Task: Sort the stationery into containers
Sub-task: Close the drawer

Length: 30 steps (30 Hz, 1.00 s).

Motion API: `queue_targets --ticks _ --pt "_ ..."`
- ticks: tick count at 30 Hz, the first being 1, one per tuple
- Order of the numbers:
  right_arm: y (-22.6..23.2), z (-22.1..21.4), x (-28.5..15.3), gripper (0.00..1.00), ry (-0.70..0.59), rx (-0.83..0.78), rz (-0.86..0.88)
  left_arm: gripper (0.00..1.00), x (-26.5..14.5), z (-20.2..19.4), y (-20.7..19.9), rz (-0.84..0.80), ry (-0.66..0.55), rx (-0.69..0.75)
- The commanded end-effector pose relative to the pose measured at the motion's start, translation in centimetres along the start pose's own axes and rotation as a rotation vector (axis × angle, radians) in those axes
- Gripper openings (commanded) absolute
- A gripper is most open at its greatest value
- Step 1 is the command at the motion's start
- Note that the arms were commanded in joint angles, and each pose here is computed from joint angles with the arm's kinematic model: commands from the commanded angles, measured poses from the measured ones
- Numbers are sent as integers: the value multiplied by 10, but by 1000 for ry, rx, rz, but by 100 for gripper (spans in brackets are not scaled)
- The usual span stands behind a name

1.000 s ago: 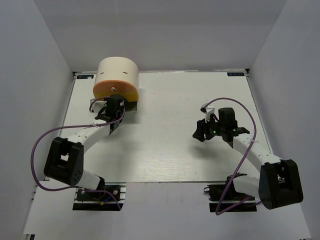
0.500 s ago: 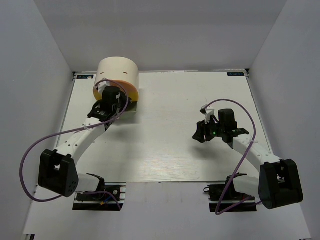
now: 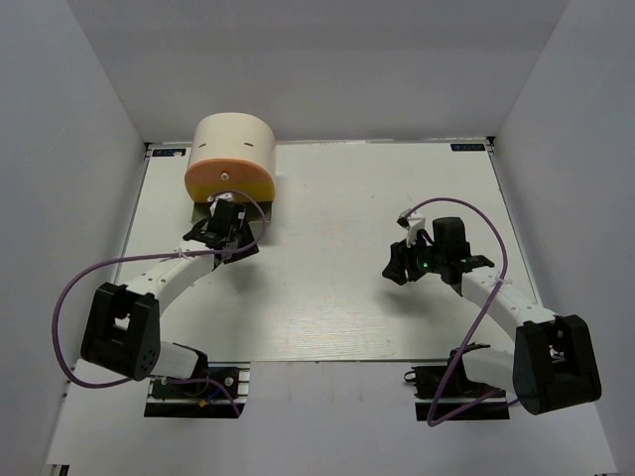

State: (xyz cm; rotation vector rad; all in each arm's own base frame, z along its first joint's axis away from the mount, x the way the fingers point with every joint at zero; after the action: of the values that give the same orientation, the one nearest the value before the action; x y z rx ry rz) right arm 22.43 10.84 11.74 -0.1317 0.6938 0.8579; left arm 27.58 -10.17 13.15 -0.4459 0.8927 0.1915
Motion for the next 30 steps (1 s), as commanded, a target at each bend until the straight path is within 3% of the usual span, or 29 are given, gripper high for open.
queue_targets --ticks 1,10,30 --pt "-2 3 0 56 -22 -32 0 55 3 13 1 -14 -98 -4" --pt "-2 2 -2 56 -20 -44 -15 57 22 41 9 85 -296 -109" --pt "-5 -3 2 56 10 -40 -10 65 44 53 6 42 -450 -245"
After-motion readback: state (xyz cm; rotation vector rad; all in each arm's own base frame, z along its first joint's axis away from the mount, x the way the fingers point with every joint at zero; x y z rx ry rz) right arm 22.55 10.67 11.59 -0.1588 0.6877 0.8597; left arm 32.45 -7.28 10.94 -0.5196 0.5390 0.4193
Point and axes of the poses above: each gripper's point midway between its finger pads, its own x axis out along the fingers, its own y axis along the line the jaws close on, z = x × y, the point moved 7 cm from there along -x, back along the fingers, and after that the axes turned 8 degrees about -x, right-handed, at the moved point
